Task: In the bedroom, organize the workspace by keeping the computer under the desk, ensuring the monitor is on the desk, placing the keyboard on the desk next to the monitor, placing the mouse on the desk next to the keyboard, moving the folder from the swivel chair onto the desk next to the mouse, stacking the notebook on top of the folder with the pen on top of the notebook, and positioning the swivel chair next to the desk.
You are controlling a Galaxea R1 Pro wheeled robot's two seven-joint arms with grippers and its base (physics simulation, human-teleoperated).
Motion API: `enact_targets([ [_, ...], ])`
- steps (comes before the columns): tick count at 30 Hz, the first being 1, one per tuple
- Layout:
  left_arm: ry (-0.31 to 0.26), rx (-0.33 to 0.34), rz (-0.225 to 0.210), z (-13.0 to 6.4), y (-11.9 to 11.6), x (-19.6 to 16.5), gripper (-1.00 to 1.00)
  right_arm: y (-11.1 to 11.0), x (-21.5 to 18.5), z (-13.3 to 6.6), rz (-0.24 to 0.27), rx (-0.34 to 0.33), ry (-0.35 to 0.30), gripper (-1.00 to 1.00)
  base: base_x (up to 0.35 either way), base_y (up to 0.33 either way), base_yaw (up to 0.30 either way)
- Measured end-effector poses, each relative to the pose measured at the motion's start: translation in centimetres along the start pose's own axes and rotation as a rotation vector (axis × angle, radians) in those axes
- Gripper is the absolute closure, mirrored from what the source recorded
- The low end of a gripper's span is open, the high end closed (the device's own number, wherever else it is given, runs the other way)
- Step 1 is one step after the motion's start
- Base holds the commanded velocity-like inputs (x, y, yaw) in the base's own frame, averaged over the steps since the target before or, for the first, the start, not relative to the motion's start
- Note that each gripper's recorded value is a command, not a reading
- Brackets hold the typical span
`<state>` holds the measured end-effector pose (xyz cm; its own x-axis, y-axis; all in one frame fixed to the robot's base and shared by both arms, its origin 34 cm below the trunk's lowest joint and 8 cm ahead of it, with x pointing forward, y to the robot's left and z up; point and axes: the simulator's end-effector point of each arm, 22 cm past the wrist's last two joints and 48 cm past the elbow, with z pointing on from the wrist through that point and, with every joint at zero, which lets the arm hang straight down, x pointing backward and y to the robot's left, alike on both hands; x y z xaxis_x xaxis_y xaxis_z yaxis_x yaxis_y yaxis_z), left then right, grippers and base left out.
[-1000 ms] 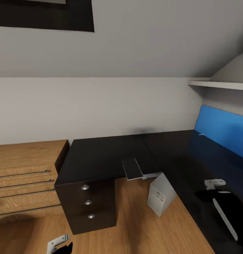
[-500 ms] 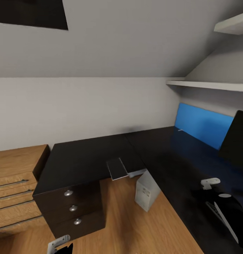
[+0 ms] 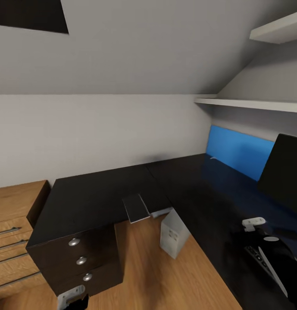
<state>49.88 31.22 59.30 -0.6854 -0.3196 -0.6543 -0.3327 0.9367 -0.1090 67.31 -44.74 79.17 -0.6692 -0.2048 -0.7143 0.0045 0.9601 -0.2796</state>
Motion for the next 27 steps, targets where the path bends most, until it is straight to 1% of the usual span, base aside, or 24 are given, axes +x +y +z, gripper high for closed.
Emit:
enact_targets([
  [6, -0.002, -0.001, 0.001, 0.0, 0.1, 0.0, -1.0, 0.0, 0.0, 0.0, 0.0, 0.004, -0.003, 1.0, 0.297, 0.0, 0.0],
  [8, -0.002, -0.002, 0.0, 0.0, 0.1, 0.0, -1.0, -0.1, 0.1, 0.1, 0.0, 0.007, 0.0, 1.0, 0.08, 0.0, 0.0],
  [9, -0.001, -0.001, 0.0, 0.0, 0.1, 0.0, -1.0, -0.2, 1.2, 0.7, 0.0, 0.01, 0.01, 1.0, 0.012, 0.0, 0.0],
  [10, -0.001, 0.0, 0.0, 0.0, 0.1, 0.0, -1.0, -0.3, 1.4, 0.9, 0.0, 0.012, 0.013, 1.0, 0.006, 0.0, 0.0],
  [12, 0.002, 0.0, 0.0, 0.0, 0.0, 0.1, -1.0, -1.3, 2.2, 1.5, 0.007, 0.048, 0.03, 1.0, 0.019, 0.0, 0.0],
  [13, 0.003, 0.0, 0.0, 0.1, 0.0, 0.2, -1.0, -2.1, 2.0, 2.1, 0.014, 0.073, 0.025, 1.0, 0.12, 0.0, 0.0],
  [17, 0.003, 0.001, -0.001, 0.0, 0.0, 0.2, -1.0, -2.8, 1.6, 2.9, 0.024, 0.088, 0.014, 1.0, 0.231, 0.0, 0.0],
  [20, 0.004, -0.002, 0.014, 0.0, 0.0, 0.3, -1.0, -3.0, 1.6, 3.0, 0.026, 0.093, 0.017, 1.0, 0.096, 0.0, 0.0],
  [22, 0.003, -0.006, 0.033, 0.1, 0.1, 0.3, -1.0, -3.4, 2.0, 3.2, 0.029, 0.111, 0.027, 1.0, 0.039, 0.0, 0.0],
  [23, 0.003, -0.009, 0.046, 0.1, 0.1, 0.3, -1.0, -4.4, 2.2, 3.5, 0.037, 0.144, 0.041, 1.0, 0.017, 0.0, 0.0],
  [24, 0.003, -0.01, 0.052, 0.0, 0.1, 0.3, -1.0, -4.9, 2.4, 3.7, 0.043, 0.161, 0.052, 1.0, 0.011, 0.0, 0.0],
  [27, 0.003, -0.011, 0.059, 0.1, 0.1, 0.3, -1.0, -5.6, 3.1, 4.3, 0.052, 0.187, 0.073, 1.0, 0.005, 0.0, 0.0],
])
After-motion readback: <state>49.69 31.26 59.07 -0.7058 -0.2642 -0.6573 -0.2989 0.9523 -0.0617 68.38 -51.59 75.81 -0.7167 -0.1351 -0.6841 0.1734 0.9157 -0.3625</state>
